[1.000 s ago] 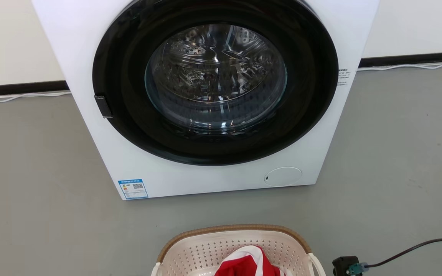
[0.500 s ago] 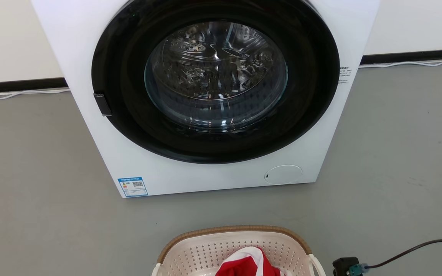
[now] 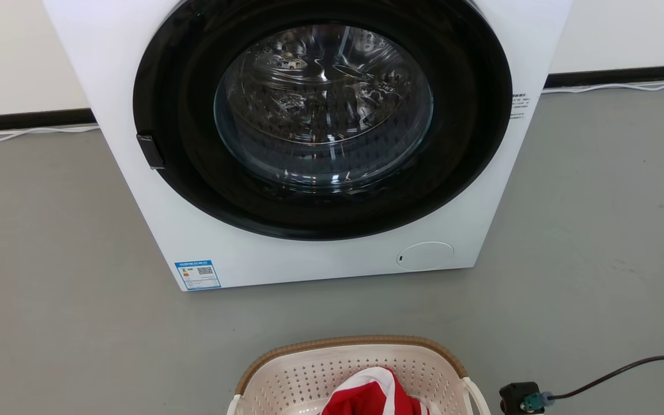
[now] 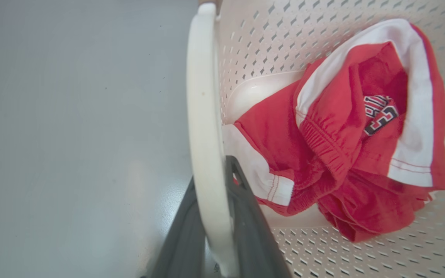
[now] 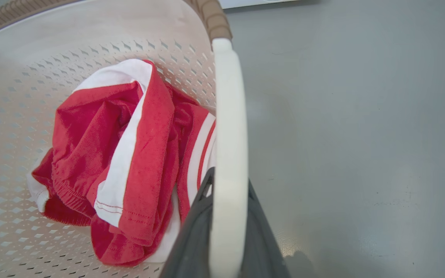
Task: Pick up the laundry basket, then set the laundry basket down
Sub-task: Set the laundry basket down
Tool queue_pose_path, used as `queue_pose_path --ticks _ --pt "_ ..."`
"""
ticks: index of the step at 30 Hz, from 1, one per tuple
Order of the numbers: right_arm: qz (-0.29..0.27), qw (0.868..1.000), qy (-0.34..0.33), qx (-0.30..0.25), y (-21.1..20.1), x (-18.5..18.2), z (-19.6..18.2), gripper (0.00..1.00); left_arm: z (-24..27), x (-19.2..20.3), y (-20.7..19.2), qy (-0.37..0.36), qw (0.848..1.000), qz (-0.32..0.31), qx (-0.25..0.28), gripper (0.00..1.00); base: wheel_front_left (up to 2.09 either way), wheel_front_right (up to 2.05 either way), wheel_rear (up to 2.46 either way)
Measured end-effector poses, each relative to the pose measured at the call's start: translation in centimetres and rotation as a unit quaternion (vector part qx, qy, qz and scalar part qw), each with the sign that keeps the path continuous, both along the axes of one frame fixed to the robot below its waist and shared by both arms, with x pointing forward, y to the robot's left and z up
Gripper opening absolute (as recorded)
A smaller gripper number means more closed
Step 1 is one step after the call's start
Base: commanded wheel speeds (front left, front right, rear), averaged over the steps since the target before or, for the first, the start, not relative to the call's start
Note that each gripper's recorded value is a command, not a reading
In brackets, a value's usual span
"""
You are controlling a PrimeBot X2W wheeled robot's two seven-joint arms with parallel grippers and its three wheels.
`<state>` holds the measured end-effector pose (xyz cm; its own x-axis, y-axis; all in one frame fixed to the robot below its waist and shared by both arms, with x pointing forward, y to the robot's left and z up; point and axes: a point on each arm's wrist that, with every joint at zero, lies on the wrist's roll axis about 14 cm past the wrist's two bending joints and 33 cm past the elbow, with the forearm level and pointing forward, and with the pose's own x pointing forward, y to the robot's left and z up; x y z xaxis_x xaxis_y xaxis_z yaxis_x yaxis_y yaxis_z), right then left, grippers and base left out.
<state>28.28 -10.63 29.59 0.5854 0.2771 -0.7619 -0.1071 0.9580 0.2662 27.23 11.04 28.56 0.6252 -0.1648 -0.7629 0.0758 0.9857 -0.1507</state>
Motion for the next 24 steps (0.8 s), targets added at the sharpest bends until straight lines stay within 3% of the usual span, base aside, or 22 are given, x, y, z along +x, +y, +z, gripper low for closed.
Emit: queue_pose_path --ticks 9,24 --pt "-0.002 1.0 0.005 0.001 0.0 0.6 -0.3 0.0 -0.4 0.5 0.0 0.006 1.0 0.004 -0.001 0.0 0.0 0.0 0.0" --pt "-0.004 0.999 -0.031 0.005 0.4 9.9 0.1 0.0 -0.1 9.3 0.5 -0.028 0.999 0.014 0.002 0.0 0.0 0.0 0.0"
